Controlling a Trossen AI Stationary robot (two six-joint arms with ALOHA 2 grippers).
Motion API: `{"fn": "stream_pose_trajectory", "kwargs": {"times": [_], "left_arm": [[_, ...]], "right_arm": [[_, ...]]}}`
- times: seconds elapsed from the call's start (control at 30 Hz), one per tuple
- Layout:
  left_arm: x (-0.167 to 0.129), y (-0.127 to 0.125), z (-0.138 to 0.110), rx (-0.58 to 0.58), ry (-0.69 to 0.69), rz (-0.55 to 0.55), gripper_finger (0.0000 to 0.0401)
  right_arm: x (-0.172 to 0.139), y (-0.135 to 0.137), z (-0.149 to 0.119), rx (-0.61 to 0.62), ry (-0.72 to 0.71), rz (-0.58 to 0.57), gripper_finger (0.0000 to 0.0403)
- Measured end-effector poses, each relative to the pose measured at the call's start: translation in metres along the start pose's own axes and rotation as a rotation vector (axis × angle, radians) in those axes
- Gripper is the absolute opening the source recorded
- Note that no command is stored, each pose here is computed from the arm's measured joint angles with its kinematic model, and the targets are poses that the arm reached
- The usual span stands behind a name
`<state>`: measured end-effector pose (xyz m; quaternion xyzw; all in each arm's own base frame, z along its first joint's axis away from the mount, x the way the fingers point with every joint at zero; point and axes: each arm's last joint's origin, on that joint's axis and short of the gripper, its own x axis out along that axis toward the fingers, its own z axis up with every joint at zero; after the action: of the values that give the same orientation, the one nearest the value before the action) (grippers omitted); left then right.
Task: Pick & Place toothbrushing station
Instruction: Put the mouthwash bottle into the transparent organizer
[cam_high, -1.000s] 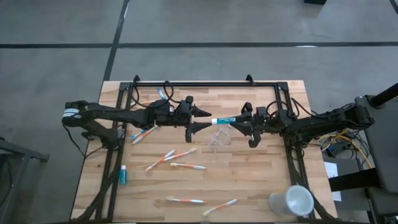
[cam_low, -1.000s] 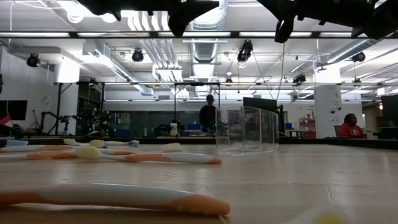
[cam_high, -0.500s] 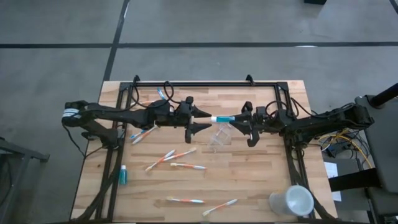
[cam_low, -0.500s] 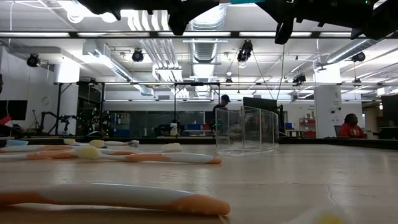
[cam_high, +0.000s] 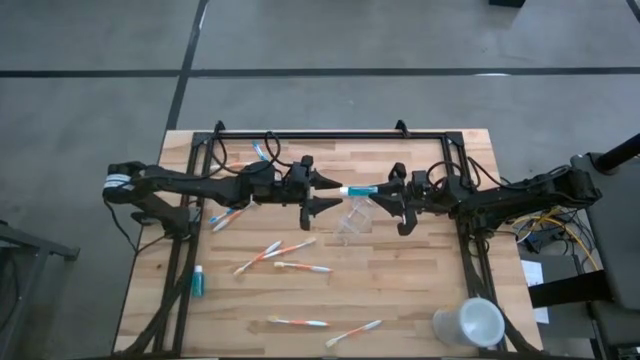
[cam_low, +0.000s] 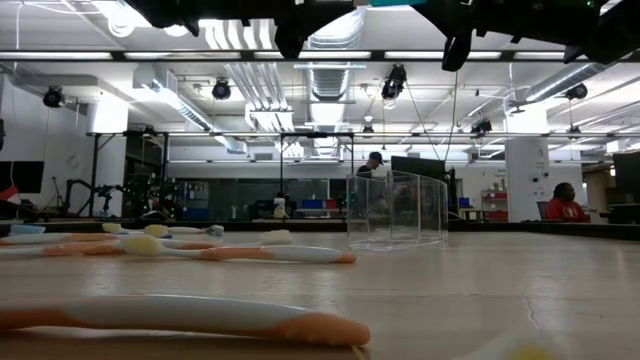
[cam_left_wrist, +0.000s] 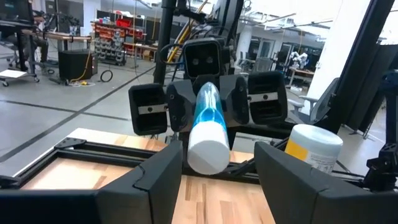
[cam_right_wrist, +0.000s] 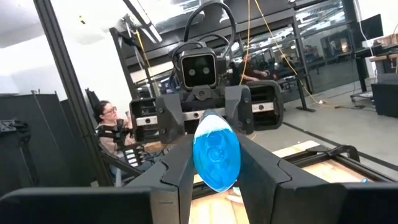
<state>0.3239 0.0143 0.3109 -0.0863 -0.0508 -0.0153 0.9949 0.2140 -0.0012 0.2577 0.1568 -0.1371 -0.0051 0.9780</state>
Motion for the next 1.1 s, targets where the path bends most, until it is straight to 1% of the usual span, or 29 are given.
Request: {"fn": "stream_pose_trajectory", "kwargs": {"times": [0.2, 0.37, 0.63, 0.8, 1.1], "left_arm": [[0.002, 0.001, -0.001, 0.009, -0.021, 0.0, 0.0207], [0.005, 0.003, -0.004, 0.01, -0.012, 0.003, 0.0207], [0.019, 0.003, 0.002, 0.047, -0.029, 0.003, 0.0207], [0.018, 0.004, -0.002, 0.045, 0.024, 0.012, 0.0207], [0.016, 0.003, 0.001, 0.045, 0.018, 0.011, 0.0207]], "right_arm": [[0.0, 0.0, 0.0, 0.001, 0.0, 0.002, 0.0096], [0.0, 0.0, 0.0, 0.001, 0.0, 0.002, 0.0096], [0.0, 0.0, 0.0, 0.001, -0.001, 0.003, 0.0096], [0.0, 0.0, 0.0, 0.004, 0.0, 0.004, 0.0096], [0.0, 0.0, 0.0, -0.003, 0.0, 0.004, 0.0096]]}}
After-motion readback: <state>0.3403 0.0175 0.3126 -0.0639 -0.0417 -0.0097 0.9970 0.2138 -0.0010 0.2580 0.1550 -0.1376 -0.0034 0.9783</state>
